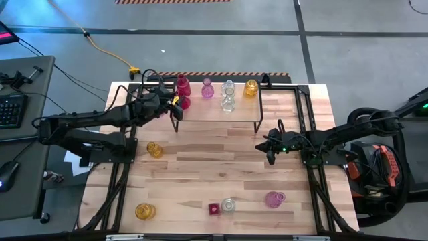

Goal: Sort vases onto shelf
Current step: Put the right red vase on the shelf aligned with the other red vase, then put the left pink vase on the shelf aligned with the other pink vase

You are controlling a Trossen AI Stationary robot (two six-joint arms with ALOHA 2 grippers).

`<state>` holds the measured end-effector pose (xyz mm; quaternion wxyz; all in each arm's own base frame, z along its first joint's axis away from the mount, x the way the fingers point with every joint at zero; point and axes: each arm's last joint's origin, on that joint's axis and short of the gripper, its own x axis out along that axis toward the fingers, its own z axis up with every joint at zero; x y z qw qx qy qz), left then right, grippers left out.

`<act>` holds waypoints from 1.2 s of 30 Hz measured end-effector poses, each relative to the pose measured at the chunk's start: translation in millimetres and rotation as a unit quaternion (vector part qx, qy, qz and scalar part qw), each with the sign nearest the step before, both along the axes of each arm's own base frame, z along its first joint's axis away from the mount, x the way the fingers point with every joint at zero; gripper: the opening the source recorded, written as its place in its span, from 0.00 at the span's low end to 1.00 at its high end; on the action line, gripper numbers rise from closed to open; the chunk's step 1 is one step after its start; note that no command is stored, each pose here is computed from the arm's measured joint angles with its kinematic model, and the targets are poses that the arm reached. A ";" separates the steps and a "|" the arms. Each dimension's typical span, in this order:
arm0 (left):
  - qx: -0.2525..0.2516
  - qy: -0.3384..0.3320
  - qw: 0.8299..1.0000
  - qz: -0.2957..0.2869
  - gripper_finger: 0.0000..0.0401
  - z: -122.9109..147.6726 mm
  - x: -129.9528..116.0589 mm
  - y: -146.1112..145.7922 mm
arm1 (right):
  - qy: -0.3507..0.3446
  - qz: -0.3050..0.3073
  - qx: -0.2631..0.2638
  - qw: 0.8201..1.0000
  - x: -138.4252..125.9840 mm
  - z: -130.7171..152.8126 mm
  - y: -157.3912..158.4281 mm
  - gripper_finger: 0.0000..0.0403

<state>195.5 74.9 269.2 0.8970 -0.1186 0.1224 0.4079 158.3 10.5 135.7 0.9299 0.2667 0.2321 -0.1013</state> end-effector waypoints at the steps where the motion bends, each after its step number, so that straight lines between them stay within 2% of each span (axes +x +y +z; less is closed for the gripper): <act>1: 0.000 0.001 1.000 0.001 0.55 -0.1 -0.2 0.5 | 0.000 0.000 0.000 1.000 0.0 0.0 0.0 0.00; 8: -0.002 0.002 1.000 -0.002 0.62 -0.4 -0.2 0.4 | 0.000 0.001 0.001 1.000 0.0 0.0 0.0 0.00; 18: -0.012 0.004 1.000 -0.028 0.62 -1.3 0.4 -1.4 | 0.000 0.001 0.001 1.000 0.0 0.0 0.0 0.00; 26: 0.009 0.002 0.999 -0.033 0.62 6.8 -8.9 -4.2 | 0.000 0.001 0.001 1.000 0.0 -0.1 0.0 0.00; 36: 0.008 -0.005 0.999 -0.043 0.62 14.0 -22.3 -8.9 | 0.000 0.001 0.001 1.000 0.0 0.0 0.0 0.00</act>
